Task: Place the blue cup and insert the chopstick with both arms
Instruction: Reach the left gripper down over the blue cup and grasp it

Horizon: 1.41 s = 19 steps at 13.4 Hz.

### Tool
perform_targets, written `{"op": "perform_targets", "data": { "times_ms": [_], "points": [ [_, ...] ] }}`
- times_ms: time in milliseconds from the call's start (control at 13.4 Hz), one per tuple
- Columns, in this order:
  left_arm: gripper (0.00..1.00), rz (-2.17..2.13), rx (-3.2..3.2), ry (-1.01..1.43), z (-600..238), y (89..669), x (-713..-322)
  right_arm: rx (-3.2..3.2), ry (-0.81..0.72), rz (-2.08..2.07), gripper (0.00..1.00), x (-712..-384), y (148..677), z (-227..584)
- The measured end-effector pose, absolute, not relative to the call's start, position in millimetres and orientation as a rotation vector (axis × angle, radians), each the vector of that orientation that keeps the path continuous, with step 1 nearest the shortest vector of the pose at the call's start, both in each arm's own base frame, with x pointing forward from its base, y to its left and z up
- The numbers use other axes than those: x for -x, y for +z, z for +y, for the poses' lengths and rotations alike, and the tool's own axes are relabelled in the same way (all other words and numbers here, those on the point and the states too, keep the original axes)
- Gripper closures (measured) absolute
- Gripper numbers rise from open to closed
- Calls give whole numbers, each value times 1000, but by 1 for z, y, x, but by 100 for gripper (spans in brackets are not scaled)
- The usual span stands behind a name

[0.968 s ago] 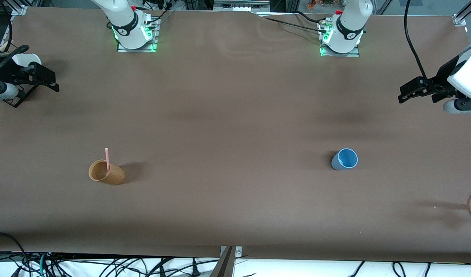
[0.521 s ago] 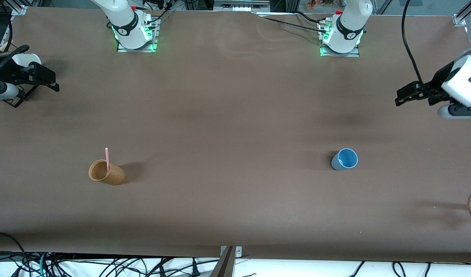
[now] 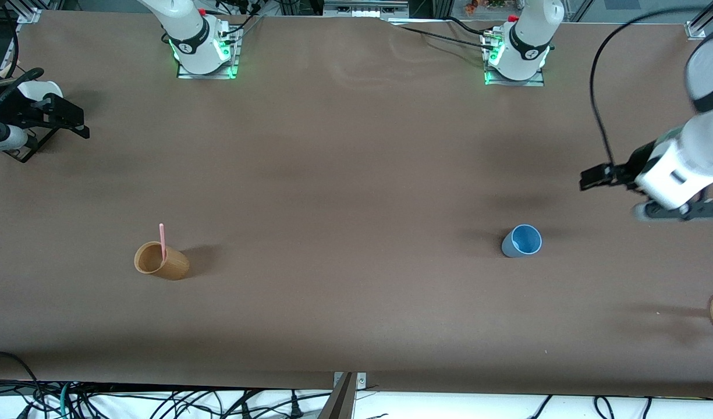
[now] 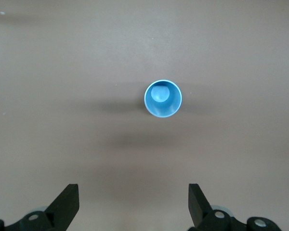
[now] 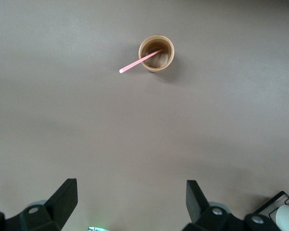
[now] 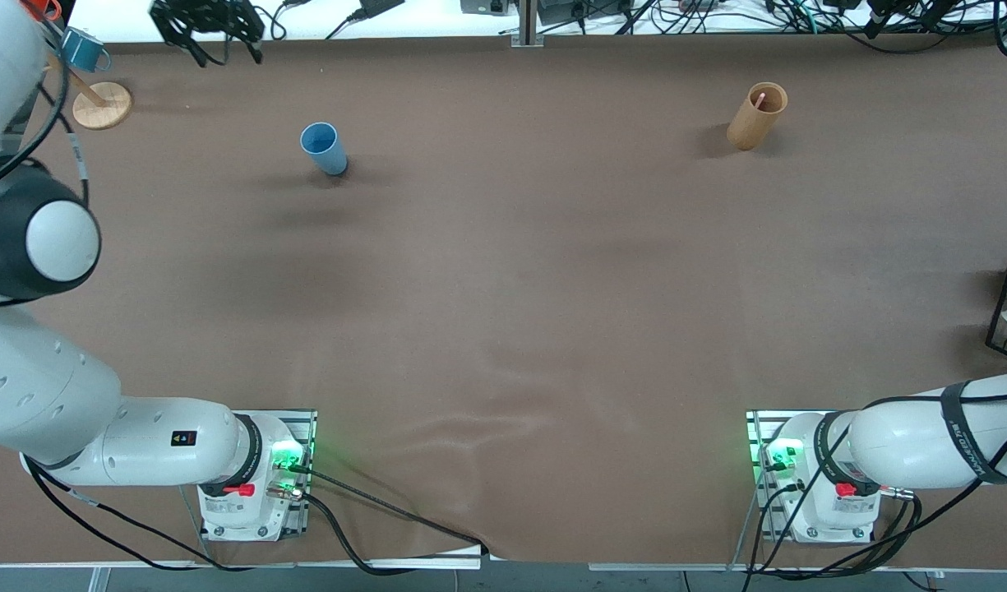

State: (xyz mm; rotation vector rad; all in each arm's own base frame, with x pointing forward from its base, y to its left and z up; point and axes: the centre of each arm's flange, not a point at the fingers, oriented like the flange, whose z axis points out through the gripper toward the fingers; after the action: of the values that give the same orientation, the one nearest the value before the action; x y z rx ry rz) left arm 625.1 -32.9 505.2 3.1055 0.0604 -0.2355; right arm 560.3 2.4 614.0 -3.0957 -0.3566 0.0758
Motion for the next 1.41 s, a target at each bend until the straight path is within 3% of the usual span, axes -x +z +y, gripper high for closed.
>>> {"op": "perform_targets", "data": {
  "times_ms": [447,670,1415],
  "points": [
    [0,30,-3106,-259,-49,382,-669,3101,72,-314,0,-560,615,-13],
    [0,20,-3126,-232,-48,331,-672,3102,71,-309,0,-560,615,-15],
    [0,3,-3156,-149,-38,277,-652,3109,53,-318,0,-576,598,-19]
  ]
}}
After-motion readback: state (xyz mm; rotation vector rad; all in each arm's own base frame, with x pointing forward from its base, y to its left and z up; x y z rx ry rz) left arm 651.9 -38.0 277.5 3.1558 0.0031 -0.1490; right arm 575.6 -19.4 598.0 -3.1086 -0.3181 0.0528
